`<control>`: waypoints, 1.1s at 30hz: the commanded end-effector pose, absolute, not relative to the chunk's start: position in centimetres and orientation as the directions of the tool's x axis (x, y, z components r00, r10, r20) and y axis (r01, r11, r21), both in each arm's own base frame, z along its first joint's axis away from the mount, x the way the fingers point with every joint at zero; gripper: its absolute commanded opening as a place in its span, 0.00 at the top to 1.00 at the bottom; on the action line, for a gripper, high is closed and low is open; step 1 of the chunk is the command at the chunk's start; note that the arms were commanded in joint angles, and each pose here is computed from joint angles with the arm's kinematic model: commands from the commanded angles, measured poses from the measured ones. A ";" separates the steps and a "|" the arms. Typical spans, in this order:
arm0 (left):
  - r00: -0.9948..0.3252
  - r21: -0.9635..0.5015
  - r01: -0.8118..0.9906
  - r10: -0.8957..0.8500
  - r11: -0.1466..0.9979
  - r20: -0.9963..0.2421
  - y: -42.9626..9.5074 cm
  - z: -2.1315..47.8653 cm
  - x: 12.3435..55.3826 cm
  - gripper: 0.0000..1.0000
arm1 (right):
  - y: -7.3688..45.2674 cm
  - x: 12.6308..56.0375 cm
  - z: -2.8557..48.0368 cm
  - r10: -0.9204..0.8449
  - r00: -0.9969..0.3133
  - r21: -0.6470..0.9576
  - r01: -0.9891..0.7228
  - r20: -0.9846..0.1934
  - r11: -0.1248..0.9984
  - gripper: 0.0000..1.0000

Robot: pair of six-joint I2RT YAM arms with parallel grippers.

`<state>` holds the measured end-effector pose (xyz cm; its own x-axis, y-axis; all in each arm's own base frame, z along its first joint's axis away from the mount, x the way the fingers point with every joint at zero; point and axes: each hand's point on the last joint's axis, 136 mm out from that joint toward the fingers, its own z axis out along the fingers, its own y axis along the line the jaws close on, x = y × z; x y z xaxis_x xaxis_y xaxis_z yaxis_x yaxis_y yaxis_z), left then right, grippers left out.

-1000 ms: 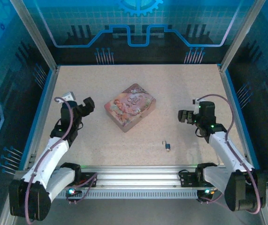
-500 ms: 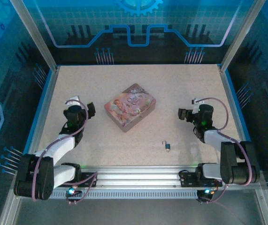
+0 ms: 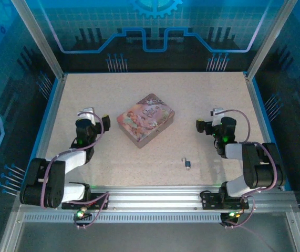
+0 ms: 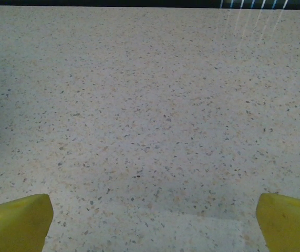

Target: Unlock a padlock with a key

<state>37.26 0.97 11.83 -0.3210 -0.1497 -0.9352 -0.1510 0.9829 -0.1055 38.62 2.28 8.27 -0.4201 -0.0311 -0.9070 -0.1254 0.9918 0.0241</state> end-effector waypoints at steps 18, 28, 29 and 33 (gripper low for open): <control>-0.317 -0.110 -0.063 -0.124 0.992 -0.940 0.7 9.4 39.6 0.01 | 3.0 39.7 9.4 -0.100 -0.383 -0.057 -0.124 -0.918 0.991 0.00; -0.316 -0.109 -0.058 -0.121 0.992 -0.941 0.6 9.4 39.6 0.01 | 3.1 39.7 9.4 -0.103 -0.382 -0.058 -0.126 -0.918 0.990 0.00; -0.315 -0.109 -0.059 -0.122 0.992 -0.941 0.6 9.5 39.6 0.01 | 3.1 39.7 9.4 -0.102 -0.382 -0.058 -0.125 -0.918 0.990 0.00; -0.315 -0.109 -0.059 -0.122 0.992 -0.941 0.6 9.5 39.6 0.01 | 3.1 39.7 9.4 -0.102 -0.382 -0.058 -0.125 -0.918 0.990 0.00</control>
